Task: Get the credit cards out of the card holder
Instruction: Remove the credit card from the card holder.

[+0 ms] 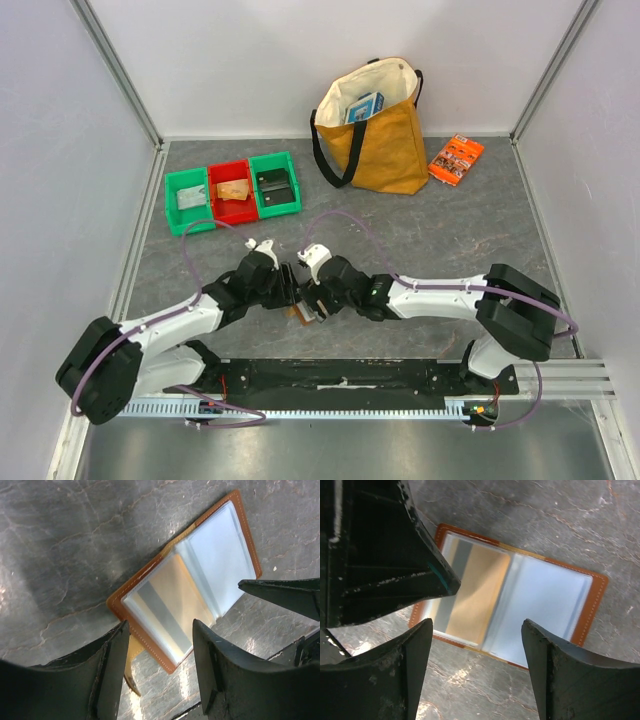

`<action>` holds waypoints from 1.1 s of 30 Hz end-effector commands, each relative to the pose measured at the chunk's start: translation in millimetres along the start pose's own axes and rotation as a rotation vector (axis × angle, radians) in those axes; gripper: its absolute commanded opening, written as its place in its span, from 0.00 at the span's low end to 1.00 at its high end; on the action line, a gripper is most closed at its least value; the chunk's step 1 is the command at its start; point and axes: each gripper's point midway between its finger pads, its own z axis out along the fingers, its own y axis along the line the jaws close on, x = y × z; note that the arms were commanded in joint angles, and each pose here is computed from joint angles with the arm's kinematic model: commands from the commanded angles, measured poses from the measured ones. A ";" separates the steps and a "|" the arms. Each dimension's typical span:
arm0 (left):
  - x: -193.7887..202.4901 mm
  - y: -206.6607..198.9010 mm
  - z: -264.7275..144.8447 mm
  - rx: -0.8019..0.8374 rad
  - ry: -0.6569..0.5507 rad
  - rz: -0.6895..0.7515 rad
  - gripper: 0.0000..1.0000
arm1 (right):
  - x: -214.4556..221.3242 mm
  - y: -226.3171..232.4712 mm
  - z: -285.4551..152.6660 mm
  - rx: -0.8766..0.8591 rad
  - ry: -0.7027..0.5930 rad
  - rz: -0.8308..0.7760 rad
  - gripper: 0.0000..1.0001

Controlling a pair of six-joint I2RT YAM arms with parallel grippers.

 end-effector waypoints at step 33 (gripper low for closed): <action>43.4 36.8 -9.5 -0.137 0.155 0.002 0.02 | -3.4 16.3 7.9 0.188 0.055 -0.196 0.54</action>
